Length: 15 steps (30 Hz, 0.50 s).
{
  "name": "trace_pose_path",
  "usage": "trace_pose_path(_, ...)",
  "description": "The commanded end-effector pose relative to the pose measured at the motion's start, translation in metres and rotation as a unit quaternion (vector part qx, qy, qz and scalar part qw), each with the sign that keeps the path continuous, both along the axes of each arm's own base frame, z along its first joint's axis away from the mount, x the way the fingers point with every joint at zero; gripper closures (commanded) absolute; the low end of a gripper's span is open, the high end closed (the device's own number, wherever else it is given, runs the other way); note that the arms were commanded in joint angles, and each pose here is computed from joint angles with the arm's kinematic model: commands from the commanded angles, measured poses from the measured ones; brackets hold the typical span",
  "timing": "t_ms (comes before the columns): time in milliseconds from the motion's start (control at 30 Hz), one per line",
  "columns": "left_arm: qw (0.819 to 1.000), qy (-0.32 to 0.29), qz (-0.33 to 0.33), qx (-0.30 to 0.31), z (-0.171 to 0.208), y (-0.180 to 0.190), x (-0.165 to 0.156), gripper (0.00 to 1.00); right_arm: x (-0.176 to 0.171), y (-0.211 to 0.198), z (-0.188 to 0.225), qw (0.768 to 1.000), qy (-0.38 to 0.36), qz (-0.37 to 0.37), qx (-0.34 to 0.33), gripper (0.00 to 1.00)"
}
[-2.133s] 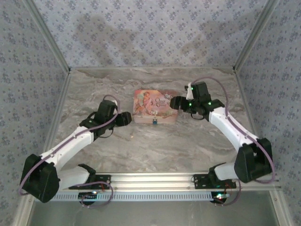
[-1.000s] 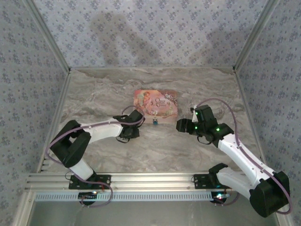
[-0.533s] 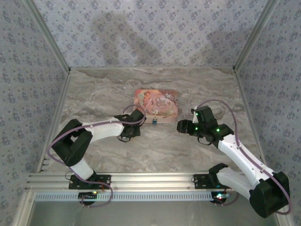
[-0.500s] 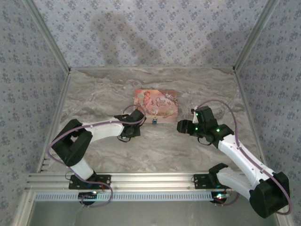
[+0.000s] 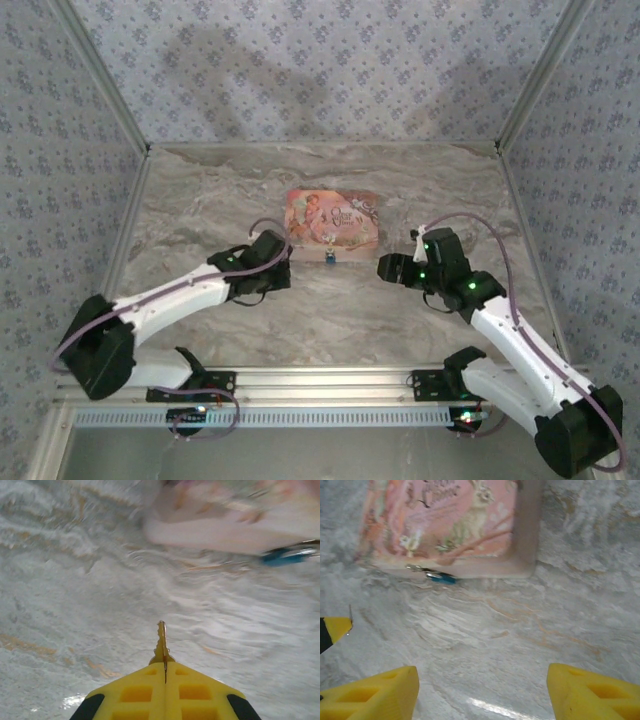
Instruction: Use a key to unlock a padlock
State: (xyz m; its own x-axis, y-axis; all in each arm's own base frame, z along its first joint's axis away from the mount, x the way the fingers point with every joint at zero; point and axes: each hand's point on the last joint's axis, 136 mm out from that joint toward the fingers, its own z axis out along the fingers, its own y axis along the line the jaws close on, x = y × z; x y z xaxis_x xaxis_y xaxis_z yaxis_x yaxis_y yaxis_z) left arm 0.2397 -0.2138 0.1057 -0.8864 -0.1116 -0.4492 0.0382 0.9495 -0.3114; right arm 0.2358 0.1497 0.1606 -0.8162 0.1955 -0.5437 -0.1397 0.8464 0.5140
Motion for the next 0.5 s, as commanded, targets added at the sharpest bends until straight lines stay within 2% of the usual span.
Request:
trace_pose_path(0, 0.996, -0.029, -0.048, -0.068, 0.032, -0.02, -0.007, 1.0, -0.004, 0.018, 0.022, 0.997, -0.03, 0.036, 0.057, 0.3)
trace_pose_path(167, 0.973, -0.089, -0.099, -0.19, 0.095, -0.05, -0.01, 1.0, -0.012, 0.041, 0.054, 0.986, -0.063, 0.089, 0.126, 0.33)
trace_pose_path(333, 0.934, -0.12, -0.165, -0.295, 0.149, -0.08, -0.021, 1.0, -0.016, 0.054, 0.073, 0.977, -0.075, 0.107, 0.166, 0.4)
trace_pose_path(467, 0.906, -0.128, -0.194, -0.352, 0.172, -0.094, -0.028, 1.0, -0.022, 0.069, 0.092, 0.966, -0.068, 0.141, 0.207, 0.42)
